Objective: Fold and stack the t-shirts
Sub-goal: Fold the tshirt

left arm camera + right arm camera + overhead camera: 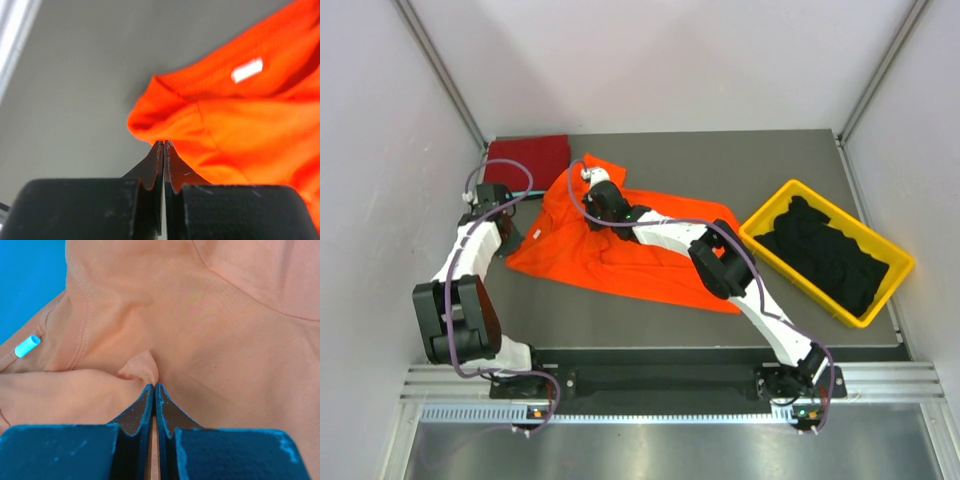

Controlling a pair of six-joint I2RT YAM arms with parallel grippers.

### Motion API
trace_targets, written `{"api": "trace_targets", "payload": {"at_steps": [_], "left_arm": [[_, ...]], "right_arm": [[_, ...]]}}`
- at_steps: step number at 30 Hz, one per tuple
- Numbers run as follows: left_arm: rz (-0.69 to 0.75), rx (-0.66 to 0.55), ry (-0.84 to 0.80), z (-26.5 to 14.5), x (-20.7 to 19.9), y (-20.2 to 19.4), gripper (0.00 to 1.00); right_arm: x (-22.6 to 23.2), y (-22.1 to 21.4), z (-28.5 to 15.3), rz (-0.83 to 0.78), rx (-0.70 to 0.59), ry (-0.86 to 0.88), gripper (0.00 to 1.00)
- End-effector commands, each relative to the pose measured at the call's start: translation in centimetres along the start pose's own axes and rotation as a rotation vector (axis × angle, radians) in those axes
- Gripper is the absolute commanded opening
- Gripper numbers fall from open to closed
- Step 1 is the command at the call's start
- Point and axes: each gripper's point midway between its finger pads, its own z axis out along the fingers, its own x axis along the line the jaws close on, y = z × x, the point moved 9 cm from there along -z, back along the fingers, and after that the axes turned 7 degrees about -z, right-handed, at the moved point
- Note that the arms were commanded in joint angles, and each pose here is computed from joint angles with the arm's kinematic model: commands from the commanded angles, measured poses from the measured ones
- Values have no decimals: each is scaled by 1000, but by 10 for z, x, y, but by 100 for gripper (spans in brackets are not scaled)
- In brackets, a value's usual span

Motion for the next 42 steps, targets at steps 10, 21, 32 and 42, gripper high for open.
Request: {"api": "trace_targets", "payload": {"at_steps": [10, 21, 32, 42], "left_arm": [[-146, 22, 47, 7, 1, -12, 0], [-162, -22, 122, 9, 12, -17, 0], [-134, -30, 162, 24, 10, -20, 0], [-135, -35, 338, 65, 9, -14, 0]], "right_arm": [[13, 49, -17, 34, -133, 21, 0], [12, 49, -19, 36, -132, 12, 0], [10, 52, -19, 48, -139, 10, 0], [8, 51, -19, 60, -140, 10, 0]]}}
